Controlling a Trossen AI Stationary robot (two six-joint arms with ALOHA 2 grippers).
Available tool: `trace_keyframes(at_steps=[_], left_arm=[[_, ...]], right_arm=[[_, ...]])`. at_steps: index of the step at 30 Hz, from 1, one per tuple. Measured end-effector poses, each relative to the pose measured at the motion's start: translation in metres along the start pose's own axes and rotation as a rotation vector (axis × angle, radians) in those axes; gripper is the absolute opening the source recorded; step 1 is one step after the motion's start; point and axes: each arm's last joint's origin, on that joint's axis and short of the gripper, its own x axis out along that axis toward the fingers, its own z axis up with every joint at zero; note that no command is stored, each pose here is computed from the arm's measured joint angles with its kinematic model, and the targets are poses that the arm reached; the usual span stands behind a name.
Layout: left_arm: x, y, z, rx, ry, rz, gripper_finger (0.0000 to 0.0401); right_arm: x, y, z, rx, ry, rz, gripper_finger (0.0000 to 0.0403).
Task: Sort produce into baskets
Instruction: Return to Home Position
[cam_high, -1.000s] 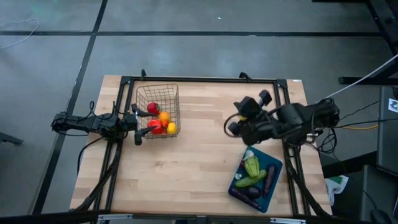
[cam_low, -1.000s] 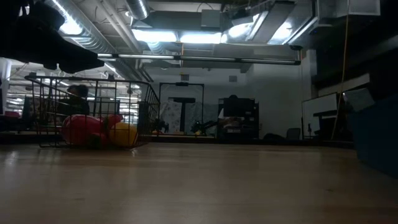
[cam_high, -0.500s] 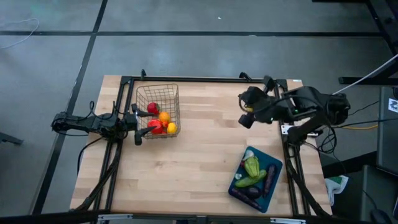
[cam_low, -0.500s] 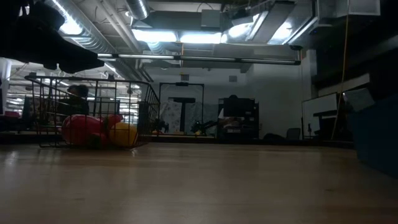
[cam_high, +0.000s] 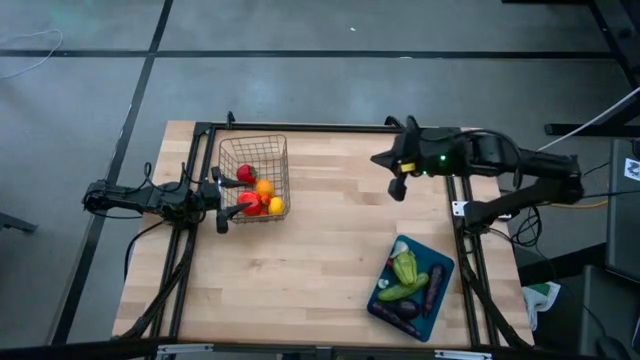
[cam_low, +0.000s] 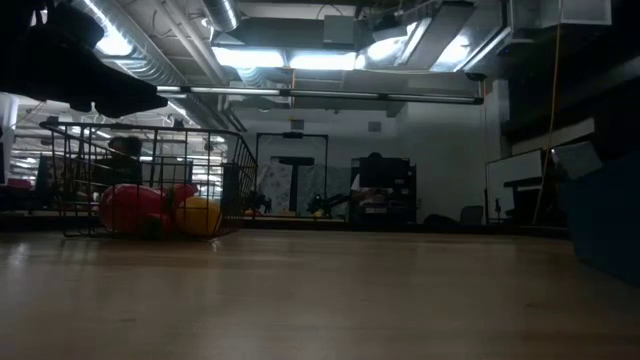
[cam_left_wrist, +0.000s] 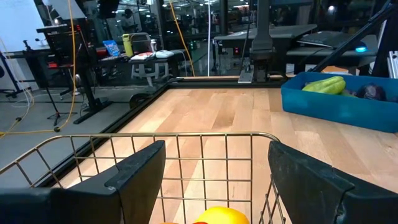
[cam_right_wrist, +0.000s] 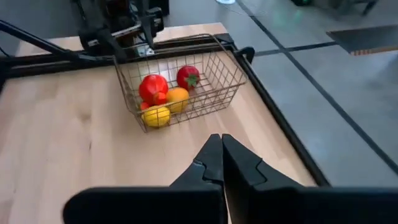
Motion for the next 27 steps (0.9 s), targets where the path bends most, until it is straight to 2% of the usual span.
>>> trace_keyframes(at_steps=[8,16,27], left_arm=[[0.0,0.0,0.0,0.0,0.0,0.0,0.0281],[0.0,0.0,0.0,0.0,0.0,0.0,0.0281],[0.0,0.0,0.0,0.0,0.0,0.0,0.0281]], right_arm=[[-0.012,-0.019,-0.069,0.073,-0.153,0.017,0.0001],[-0.027,-0.025,-0.142,0.097,-0.261,0.031,0.0001],[-0.051,-0.033,-0.209,0.132,-0.422,0.041,0.0001]])
